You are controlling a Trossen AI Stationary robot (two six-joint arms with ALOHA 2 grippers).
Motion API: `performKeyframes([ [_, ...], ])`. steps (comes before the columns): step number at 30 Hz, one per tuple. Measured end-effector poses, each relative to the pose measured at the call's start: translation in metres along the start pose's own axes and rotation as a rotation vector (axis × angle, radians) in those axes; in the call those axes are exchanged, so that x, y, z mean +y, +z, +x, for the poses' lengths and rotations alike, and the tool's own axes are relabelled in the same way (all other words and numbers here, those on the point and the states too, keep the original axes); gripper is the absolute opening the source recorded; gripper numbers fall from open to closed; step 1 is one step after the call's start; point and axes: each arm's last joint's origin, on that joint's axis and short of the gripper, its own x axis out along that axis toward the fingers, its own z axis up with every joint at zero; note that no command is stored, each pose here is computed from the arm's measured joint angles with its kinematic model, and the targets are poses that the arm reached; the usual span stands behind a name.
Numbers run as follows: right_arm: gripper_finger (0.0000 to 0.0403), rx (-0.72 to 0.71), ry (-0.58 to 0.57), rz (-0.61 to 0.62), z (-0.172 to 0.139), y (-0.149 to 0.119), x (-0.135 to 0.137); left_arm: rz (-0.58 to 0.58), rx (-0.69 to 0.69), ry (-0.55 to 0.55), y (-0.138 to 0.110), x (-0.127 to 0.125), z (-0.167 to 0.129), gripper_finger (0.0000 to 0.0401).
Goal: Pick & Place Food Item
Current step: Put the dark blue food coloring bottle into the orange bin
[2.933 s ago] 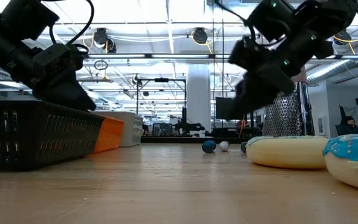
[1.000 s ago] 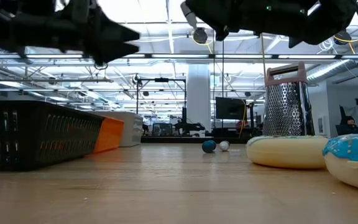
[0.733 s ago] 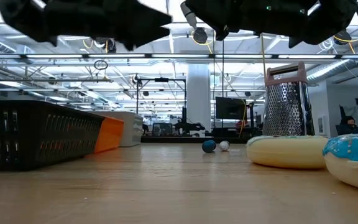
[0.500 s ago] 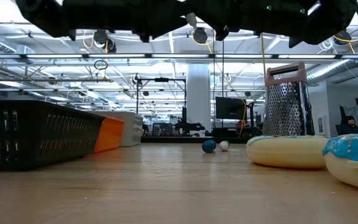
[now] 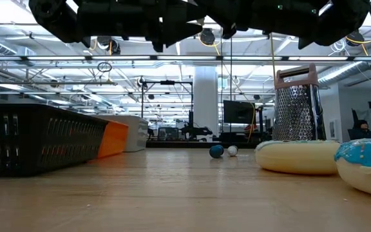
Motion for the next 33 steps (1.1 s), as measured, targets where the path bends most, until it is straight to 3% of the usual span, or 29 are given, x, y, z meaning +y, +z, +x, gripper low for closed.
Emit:
performKeyframes([
  [5, 0.0025, 0.003, 0.001, 0.001, 0.000, 0.000, 0.000, 0.020, -0.003, -0.025, 0.000, -0.001, 0.000, 0.0239],
  [13, 0.0024, 0.015, -0.005, -0.006, 0.000, -0.001, 0.000, 0.027, -0.005, -0.050, 0.000, -0.002, 0.000, 0.0121],
  [18, 0.0043, 0.019, -0.010, 0.002, 0.000, -0.002, -0.001, 0.028, -0.003, -0.050, 0.000, -0.002, 0.000, 0.0071],
  [21, 0.0058, 0.021, -0.009, 0.002, 0.000, -0.002, -0.001, 0.030, -0.001, -0.049, 0.000, -0.002, 0.000, 0.0061],
  [25, 0.0075, 0.048, -0.003, 0.004, 0.000, -0.004, 0.000, 0.028, 0.051, -0.049, 0.001, -0.001, -0.004, 0.0077],
  [29, 0.0085, 0.077, -0.023, 0.005, -0.001, -0.005, -0.001, 0.015, 0.159, -0.021, 0.009, 0.002, -0.014, 0.0081],
  [33, 0.0088, 0.129, -0.071, 0.006, -0.003, -0.007, -0.001, -0.002, 0.344, 0.009, 0.014, 0.006, -0.034, 0.0060],
])
